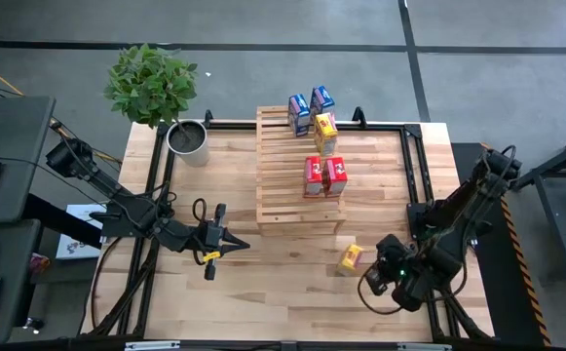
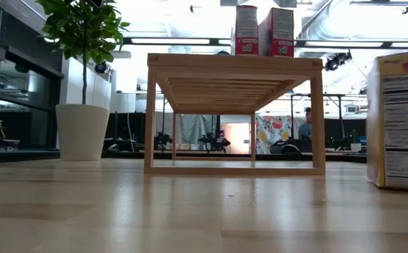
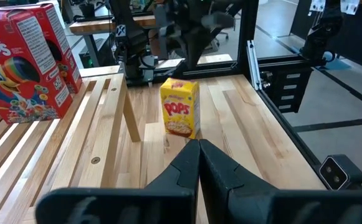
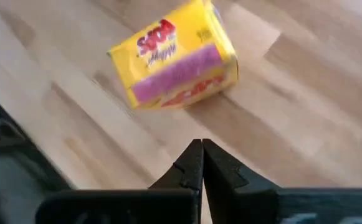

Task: Stack cereal on shelf
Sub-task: Put the yellow cereal box on the shelf aligned with the other yellow cereal box

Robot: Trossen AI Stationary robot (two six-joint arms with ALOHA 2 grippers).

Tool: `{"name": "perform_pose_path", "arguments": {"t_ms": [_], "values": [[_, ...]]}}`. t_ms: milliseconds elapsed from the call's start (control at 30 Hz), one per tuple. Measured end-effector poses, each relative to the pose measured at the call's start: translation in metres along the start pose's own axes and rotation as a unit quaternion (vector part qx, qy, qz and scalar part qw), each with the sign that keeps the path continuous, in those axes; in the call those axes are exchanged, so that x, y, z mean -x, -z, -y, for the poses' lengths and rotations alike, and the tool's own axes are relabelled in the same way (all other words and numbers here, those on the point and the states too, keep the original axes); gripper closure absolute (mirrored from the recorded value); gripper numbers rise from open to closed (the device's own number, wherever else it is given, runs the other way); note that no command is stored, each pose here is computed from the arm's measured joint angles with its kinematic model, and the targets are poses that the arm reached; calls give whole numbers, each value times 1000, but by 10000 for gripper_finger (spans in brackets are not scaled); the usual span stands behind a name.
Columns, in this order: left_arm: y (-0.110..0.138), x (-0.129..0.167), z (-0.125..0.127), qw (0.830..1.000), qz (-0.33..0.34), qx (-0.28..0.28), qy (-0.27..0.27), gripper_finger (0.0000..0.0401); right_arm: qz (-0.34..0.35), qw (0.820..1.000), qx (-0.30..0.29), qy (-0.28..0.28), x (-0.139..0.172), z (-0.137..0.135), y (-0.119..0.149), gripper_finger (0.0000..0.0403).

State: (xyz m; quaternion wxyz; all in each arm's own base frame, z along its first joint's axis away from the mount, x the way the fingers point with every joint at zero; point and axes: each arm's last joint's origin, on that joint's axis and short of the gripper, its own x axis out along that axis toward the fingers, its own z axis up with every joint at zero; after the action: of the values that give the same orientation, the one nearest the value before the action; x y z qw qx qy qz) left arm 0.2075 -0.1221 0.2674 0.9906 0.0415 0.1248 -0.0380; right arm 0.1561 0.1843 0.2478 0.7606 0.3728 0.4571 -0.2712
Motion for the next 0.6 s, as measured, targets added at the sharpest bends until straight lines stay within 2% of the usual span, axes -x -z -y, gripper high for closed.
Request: {"name": "perform_pose_path", "arguments": {"t_ms": [133, 267, 433, 600], "values": [[0, 0, 0, 1000, 0, 4, 0, 401, -33, 994, -100, 35, 14, -5, -12, 386], [0, 0, 0, 1000, -2, 4, 3, 401, -46, 984, -164, 59, 19, -8, -23, 338], [1, 0, 2, 1000, -8, 6, 28, 401, -19, 975, -216, 44, 21, -15, -41, 252], [5, 0, 2, 999, -26, 21, 43, 401, 33, 948, -316, -12, 12, -29, -63, 167]]}}
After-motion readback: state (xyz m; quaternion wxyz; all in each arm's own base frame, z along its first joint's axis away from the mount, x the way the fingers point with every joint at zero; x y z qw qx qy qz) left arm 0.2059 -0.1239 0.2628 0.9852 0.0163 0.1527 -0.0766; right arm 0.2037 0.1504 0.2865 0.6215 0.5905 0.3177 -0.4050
